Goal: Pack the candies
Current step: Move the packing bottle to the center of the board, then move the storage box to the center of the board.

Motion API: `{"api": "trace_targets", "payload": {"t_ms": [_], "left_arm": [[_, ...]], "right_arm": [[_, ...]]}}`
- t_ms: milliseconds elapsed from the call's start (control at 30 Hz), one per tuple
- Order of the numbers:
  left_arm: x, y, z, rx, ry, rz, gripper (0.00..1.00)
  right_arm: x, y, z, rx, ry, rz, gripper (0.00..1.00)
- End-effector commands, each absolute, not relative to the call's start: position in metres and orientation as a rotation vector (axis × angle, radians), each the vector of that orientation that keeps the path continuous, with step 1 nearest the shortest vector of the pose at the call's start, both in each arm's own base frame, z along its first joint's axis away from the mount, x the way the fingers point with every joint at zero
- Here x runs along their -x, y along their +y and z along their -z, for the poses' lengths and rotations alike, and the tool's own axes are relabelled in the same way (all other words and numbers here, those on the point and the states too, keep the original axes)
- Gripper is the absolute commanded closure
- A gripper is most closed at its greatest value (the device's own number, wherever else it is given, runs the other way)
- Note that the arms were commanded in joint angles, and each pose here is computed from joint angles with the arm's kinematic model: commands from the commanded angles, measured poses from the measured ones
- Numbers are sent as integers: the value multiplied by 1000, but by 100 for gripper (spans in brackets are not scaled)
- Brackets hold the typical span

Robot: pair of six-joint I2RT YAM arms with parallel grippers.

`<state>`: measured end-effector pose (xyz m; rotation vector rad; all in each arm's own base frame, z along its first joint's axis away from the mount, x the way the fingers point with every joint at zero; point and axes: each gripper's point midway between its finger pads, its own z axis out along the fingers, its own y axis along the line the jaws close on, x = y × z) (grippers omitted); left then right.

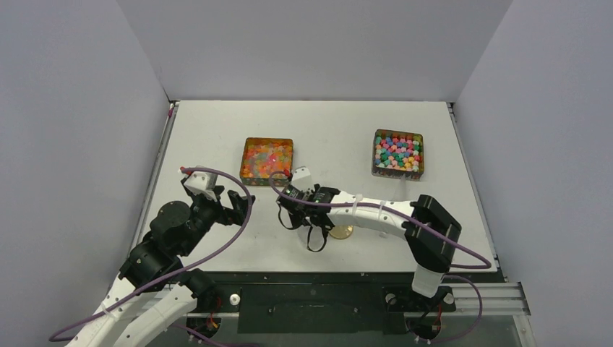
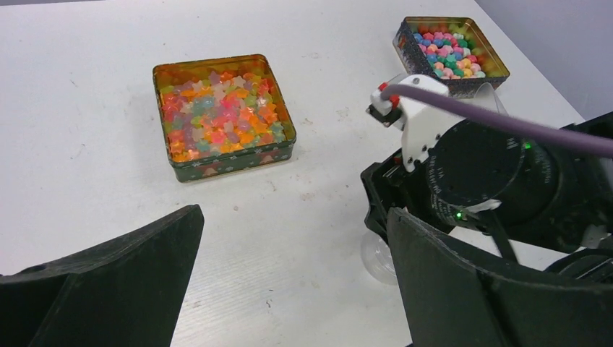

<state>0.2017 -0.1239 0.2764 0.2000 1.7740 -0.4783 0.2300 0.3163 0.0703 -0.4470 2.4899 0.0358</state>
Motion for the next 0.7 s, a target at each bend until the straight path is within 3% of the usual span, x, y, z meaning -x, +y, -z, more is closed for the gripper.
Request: {"api": "trace_targets", "payload": {"t_ms": [0,667], "left_arm": [[-204,-124,-277,-190,1774,474,4],[-206,-125,-273,-193,1790,462,4]], "right_arm": [[-249,309,-124,312,2353,-94,46],[-350,180,-197,-59,2237,43,44]]}}
